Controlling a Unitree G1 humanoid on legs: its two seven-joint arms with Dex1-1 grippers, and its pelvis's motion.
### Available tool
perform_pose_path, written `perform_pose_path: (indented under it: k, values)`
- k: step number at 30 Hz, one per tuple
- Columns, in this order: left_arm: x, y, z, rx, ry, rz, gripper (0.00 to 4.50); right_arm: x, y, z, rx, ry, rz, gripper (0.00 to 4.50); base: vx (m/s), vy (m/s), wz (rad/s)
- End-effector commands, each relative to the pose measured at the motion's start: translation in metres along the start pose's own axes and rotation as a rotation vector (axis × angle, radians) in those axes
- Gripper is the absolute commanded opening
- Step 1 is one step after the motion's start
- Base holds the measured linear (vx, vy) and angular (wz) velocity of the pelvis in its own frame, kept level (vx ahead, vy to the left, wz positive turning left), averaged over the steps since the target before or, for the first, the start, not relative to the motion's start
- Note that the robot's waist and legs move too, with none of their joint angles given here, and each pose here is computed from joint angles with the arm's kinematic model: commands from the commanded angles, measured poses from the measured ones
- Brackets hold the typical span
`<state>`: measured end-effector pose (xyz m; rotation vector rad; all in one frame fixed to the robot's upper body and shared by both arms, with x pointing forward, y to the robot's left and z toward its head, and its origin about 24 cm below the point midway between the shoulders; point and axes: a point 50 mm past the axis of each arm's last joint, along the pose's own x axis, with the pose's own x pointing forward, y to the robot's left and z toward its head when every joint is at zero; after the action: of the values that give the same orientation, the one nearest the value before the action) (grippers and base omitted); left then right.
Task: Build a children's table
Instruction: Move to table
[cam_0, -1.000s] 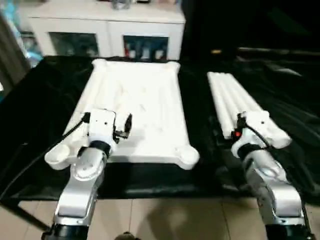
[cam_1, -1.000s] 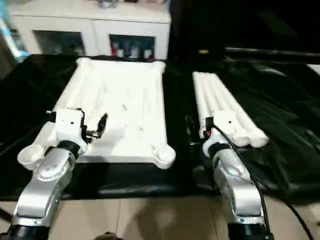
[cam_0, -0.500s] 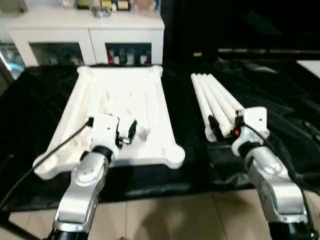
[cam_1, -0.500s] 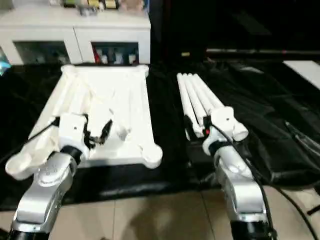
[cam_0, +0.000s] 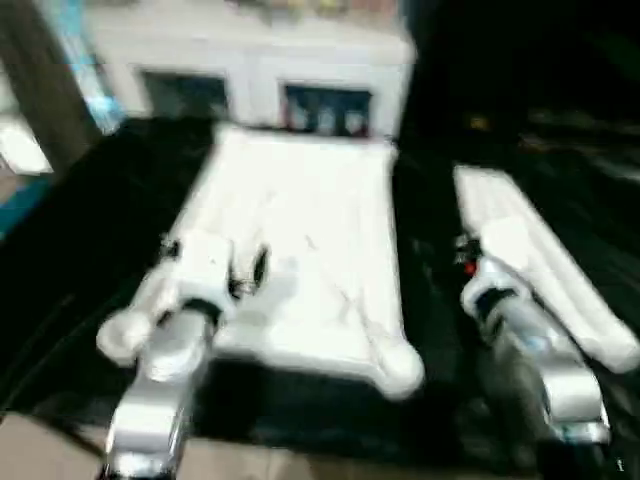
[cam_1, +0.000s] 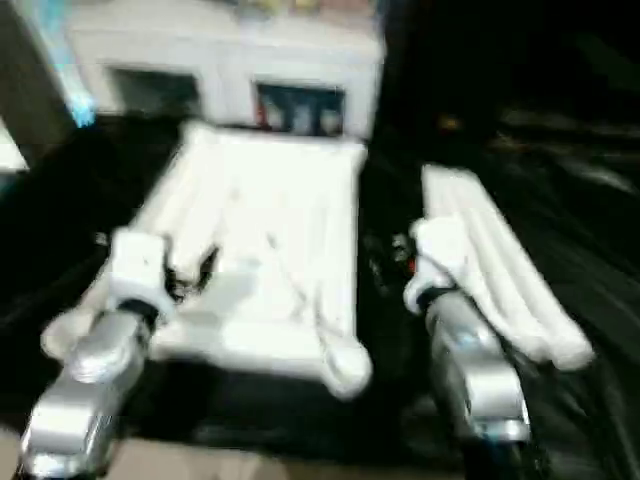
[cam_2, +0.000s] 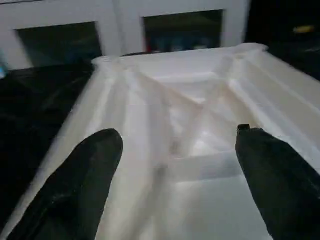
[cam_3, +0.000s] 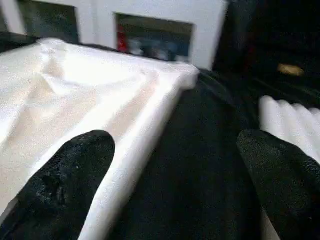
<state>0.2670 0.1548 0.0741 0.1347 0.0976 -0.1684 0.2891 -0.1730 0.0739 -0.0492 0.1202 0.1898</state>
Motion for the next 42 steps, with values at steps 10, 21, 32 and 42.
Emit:
perform_pose_path:
  k: [10,21,32,42]
  values:
    - [-0.001,0.002,0.0,0.003,0.017,-0.017,4.13,-0.003,0.004,0.001,0.002,-0.001,0.015,4.5,0.079,0.035,0.04]
    - [0.011,-0.001,0.004,0.035,0.0,-0.037,4.13,-0.01,0.007,0.002,0.053,-0.018,-0.021,4.5,-0.041,-0.019,0.0]
    - [0.015,0.009,0.002,0.037,0.022,-0.08,4.13,-0.006,0.011,0.008,-0.012,0.011,0.051,4.5,-0.015,-0.189,-0.2]
    - [0.002,0.013,0.016,0.134,0.036,-0.66,4.47,-0.014,0.022,0.029,-0.163,0.08,0.557,4.5,-0.041,-0.081,0.04]
